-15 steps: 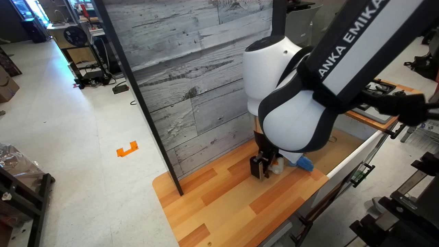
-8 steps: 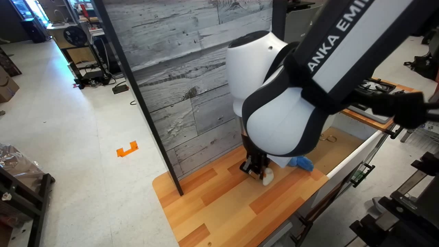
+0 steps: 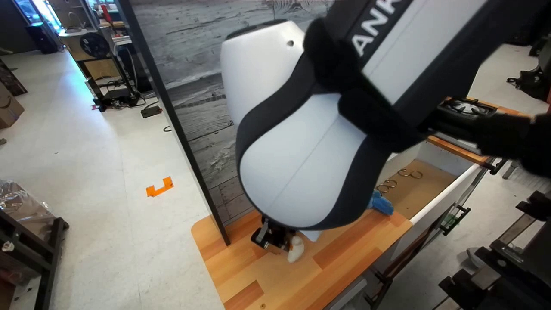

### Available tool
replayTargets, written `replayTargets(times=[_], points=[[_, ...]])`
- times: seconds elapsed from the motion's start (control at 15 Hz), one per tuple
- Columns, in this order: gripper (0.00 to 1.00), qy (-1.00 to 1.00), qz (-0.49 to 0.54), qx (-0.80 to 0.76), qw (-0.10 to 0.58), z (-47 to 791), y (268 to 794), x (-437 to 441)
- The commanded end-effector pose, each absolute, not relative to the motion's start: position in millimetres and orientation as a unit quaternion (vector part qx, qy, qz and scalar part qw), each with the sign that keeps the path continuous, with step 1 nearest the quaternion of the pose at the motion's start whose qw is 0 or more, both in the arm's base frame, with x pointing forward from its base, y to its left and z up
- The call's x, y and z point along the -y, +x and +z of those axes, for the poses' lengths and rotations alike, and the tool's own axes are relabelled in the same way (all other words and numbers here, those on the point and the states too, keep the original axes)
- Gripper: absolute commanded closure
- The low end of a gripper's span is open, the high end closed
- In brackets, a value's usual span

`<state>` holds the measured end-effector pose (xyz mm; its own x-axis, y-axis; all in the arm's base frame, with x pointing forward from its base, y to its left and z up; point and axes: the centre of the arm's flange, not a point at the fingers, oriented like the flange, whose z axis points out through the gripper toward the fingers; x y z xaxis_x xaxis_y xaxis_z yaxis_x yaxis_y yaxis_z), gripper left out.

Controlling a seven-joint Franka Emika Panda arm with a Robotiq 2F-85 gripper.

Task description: Move the teddy bear to the left

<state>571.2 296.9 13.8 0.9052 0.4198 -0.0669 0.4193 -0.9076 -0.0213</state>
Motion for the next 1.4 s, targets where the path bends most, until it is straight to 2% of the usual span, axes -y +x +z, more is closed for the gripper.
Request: replayTargets(times=[0.0, 0.47, 0.53, 0.6, 0.73, 0.8, 1.2, 1.33], points=[[0.96, -0.974, 0.058, 0.22, 0.012, 15, 572, -311], [0.96, -0.975, 0.073, 0.212, 0.013, -5, 581, -315], [0.81, -0.975, 0.069, 0.212, 0.013, -6, 582, -316], [0.58, -0.975, 0.067, 0.212, 0.012, -7, 583, -317], [0.54, -0.975, 0.064, 0.212, 0.012, -6, 583, -317], [0.48, -0.975, 0.063, 0.213, 0.013, -4, 582, -317], [0.04, -0.973, 0.066, 0.219, 0.018, 21, 564, -306], [0.0, -0.975, 0.073, 0.21, 0.024, 39, 555, -295]])
